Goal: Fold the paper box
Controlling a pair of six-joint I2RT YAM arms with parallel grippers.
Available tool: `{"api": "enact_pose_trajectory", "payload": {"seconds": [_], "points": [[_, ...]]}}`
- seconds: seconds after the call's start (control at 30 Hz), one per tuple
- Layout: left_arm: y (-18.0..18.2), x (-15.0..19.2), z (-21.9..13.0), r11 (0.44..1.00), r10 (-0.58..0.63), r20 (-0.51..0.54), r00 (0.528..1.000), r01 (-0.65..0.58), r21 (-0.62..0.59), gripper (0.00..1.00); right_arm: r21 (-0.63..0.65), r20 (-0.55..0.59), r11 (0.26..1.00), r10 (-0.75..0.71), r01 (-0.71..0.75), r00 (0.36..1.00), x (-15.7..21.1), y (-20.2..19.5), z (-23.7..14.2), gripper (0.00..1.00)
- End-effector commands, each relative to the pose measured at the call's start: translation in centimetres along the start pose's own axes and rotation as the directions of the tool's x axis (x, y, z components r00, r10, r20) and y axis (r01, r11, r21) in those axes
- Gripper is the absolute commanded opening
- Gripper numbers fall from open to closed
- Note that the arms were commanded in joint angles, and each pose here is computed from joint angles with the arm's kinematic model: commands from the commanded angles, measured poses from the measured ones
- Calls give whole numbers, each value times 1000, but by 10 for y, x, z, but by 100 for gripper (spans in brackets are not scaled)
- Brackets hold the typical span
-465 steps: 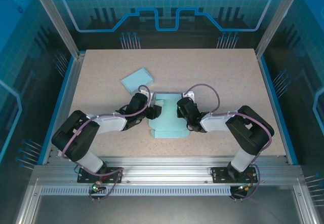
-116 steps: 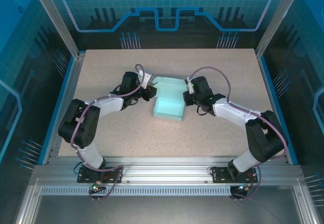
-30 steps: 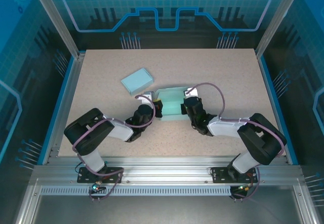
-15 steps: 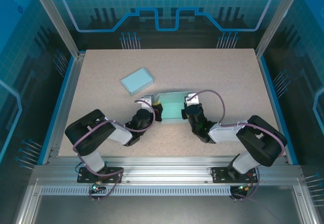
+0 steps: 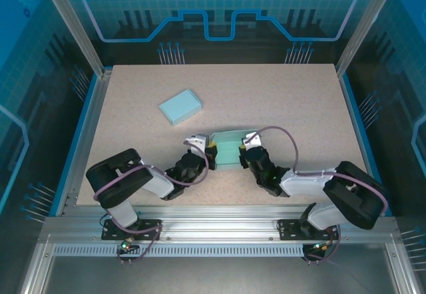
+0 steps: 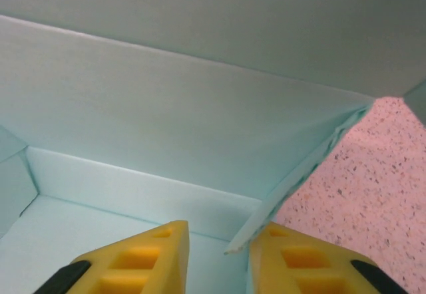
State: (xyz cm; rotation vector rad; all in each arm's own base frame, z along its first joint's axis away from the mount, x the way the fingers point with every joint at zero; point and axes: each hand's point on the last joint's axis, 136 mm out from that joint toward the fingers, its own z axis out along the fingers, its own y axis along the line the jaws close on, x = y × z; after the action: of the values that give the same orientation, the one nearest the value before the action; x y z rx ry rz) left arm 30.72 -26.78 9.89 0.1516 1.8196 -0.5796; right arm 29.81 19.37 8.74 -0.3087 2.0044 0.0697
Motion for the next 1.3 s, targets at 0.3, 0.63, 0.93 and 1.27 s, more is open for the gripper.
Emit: {"api": "enact_pose_trajectory", "payload": {"seconds": [0.3, 0.63, 0.93, 1.27], "points": [[-14, 59, -10, 968, 245, -124, 962, -234, 93, 0, -110, 27, 990, 89, -85, 996, -31, -2, -57, 63], [-13, 50, -10, 957, 285, -84, 955, -280, 73, 0, -37, 43, 983, 181, -180, 983, -34, -44, -87, 72], [-22, 39, -8, 930, 366, -96, 926, -361, 66, 0, -57, 72, 966, 255, -252, 964, -60, -60, -110, 72], [-31, 11, -6, 905, 425, -49, 904, -423, 41, 0, 12, 63, 963, 267, -268, 962, -79, -85, -124, 70]]}}
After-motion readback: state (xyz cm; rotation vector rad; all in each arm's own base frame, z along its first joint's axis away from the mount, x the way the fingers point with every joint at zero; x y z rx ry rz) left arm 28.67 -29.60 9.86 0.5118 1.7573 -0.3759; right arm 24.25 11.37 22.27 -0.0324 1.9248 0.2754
